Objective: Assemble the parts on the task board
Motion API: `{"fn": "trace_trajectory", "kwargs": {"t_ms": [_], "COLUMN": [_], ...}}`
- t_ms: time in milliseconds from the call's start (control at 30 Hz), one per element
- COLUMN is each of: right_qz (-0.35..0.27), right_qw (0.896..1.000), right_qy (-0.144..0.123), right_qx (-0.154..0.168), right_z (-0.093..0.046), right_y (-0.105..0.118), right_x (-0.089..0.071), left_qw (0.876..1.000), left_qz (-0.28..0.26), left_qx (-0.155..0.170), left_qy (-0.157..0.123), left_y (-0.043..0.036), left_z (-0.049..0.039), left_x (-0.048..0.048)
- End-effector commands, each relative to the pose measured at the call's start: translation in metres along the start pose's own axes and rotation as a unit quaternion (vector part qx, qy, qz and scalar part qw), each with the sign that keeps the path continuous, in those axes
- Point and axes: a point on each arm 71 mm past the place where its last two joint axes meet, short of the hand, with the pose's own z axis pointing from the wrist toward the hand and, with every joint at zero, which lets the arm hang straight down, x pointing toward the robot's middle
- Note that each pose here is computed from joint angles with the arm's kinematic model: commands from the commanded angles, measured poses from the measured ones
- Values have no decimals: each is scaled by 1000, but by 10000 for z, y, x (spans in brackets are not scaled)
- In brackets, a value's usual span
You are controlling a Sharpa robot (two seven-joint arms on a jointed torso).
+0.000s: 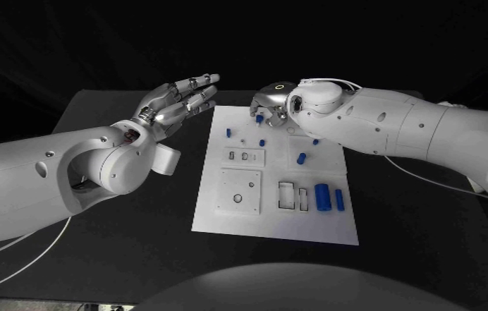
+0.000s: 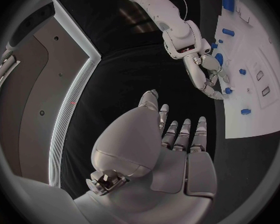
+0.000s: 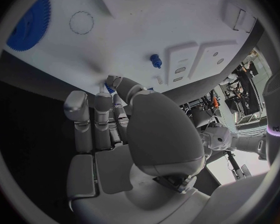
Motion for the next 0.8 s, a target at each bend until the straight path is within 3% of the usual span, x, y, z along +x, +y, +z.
{"fn": "trace_trajectory", "kwargs": {"t_ms": [33, 400, 800], "right_qz": [-14, -11, 4], "right_qw": [1000, 1000, 998], "right_qy": [19, -2, -63], "right_qx": [4, 6, 9], "right_z": [19, 69, 47], "right_y": [4, -6, -69], "right_x": [51, 100, 69], "left_qw": [1000, 1000, 1000], "left_qz": [-3, -2, -2], "left_qx": [2, -1, -4], "left_qy": [13, 12, 13], "left_y": [-10, -6, 1], "left_z": [10, 12, 22], "left_x": [33, 35, 43]}}
